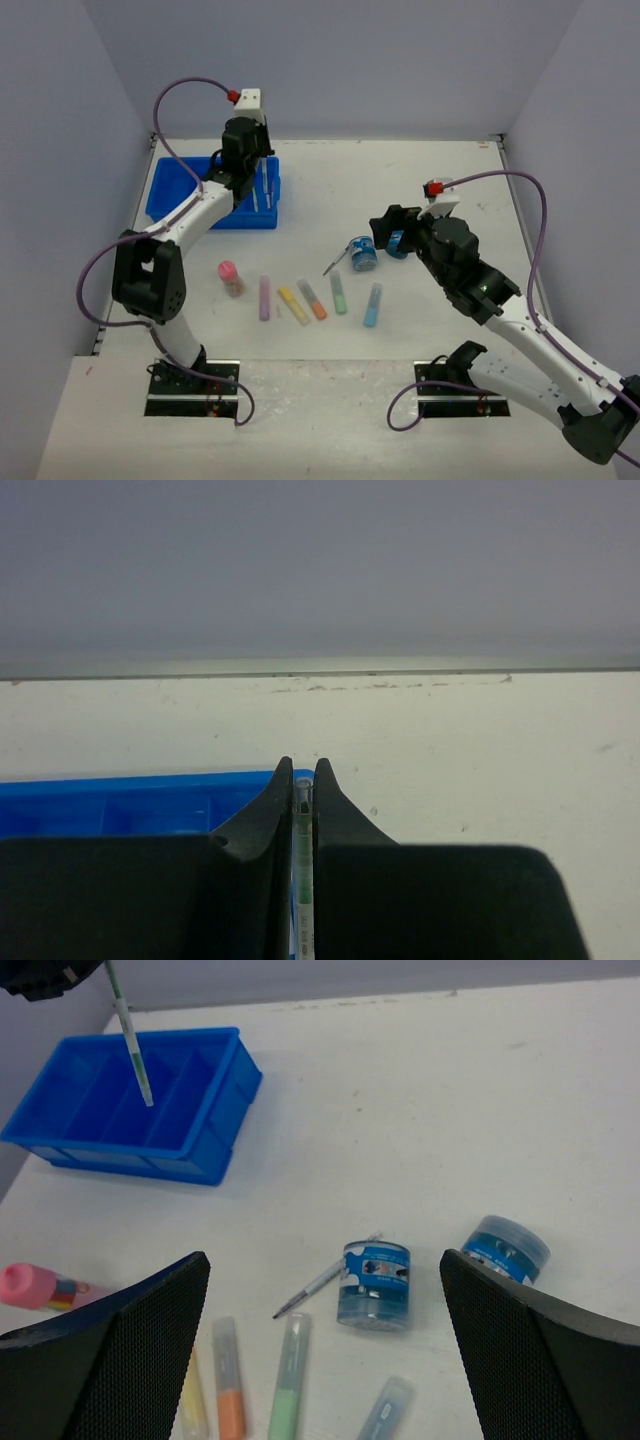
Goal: Sort the stationery into containers
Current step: Place the pen in the storage box.
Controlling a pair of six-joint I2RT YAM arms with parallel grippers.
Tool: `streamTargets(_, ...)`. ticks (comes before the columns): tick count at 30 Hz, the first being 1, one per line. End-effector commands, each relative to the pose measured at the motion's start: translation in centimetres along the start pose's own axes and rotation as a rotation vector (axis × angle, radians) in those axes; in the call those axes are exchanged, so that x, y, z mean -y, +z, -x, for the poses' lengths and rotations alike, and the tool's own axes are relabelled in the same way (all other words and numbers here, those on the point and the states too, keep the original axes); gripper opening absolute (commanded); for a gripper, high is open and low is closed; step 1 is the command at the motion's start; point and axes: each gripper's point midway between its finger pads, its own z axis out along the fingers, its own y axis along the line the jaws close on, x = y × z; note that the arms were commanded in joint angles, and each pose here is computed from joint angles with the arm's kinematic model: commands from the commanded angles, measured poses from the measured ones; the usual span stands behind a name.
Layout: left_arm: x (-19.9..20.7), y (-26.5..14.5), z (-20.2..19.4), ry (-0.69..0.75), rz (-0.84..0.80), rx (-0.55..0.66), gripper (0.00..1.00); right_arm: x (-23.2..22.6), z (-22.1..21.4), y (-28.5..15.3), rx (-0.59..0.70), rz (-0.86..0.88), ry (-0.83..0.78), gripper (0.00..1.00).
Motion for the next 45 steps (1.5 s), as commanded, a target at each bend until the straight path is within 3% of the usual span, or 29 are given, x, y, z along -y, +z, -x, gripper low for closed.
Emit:
streamTargets(1, 1.1, 2.8, 3.9, 0.030, -0.079, 0.136, 0.00, 0.9, -0.9, 0.1, -0.025, -0.047, 0.009, 0.99)
streamTargets(6, -0.2, 5.9, -0.7, 0.062, -0.044, 0.044, 0.00, 0.8, -0.8, -0.1, -0.022, -0.034, 0.010, 0.99)
streamTargets(13, -2.2, 5.5, -4.3, 0.066, 0.038, -0.006, 0.03, 0.5, -1.0, 0.2, -0.031, -0.028, 0.008, 0.99)
streamTargets(14, -2.3, 5.5, -4.5, 0.067, 0.038, -0.012, 0.07, 0.5, -1.1, 0.3, -0.033, -0.027, 0.007, 0.99)
streamTargets(15, -2.3, 5.3, -5.0, 0.069, 0.041, -0.032, 0.21, 0.5, -1.2, 0.4, -0.038, -0.026, 0.005, 0.99)
streamTargets(18, -2.5, 4.5, -4.5, 0.043, 0.056, -0.036, 0.37, 0.4, -1.4, 0.8, -0.048, -0.031, -0.001, 0.99)
streamTargets(22, -2.6, 2.6, -2.1, 0.030, 0.081, -0.037, 0.50, 0.2, -1.9, 1.5, -0.075, -0.032, -0.006, 0.99)
streamTargets(26, -2.1, -1.7, 3.1, -0.005, 0.107, 0.017, 0.68, -0.5, -1.9, 2.3, -0.098, -0.021, 0.006, 0.99)
streamTargets(28, -2.0, -5.8, 3.6, -0.070, 0.115, -0.030, 0.97, -1.1, -2.7, 3.2, -0.155, -0.021, 0.010, 0.99)
streamTargets(31, -1.7, -11.1, 4.0, -0.273, 0.069, -0.013, 1.00, -3.1, -4.7, 4.7, -0.270, -0.004, 0.075, 0.99)
streamTargets(34, -2.4, -15.3, 2.3, -0.374, 0.052, -0.023, 1.00, -4.3, -7.4, 6.3, -0.359, -0.048, 0.141, 0.94)
streamTargets(36, -2.8, -17.5, 1.3, -0.397, 0.044, -0.040, 1.00, -4.8, -9.2, 7.5, -0.396, -0.090, 0.146, 0.89)
streamTargets(40, -3.8, -20.9, -2.5, -0.398, 0.054, -0.140, 1.00, -5.5, -12.5, 9.6, -0.446, -0.194, 0.175, 0.70)
streamTargets(43, -4.8, -22.5, -3.9, -0.385, 0.081, -0.164, 1.00, -5.8, -13.3, 10.4, -0.454, -0.209, 0.221, 0.67)
streamTargets(44, -5.5, -23.9, -4.1, -0.400, 0.092, -0.146, 1.00, -5.9, -13.5, 10.6, -0.447, -0.223, 0.264, 0.59)
streamTargets(45, -5.9, -24.6, -4.6, -0.402, 0.105, -0.159, 1.00, -5.9, -13.7, 10.7, -0.448, -0.232, 0.281, 0.58)
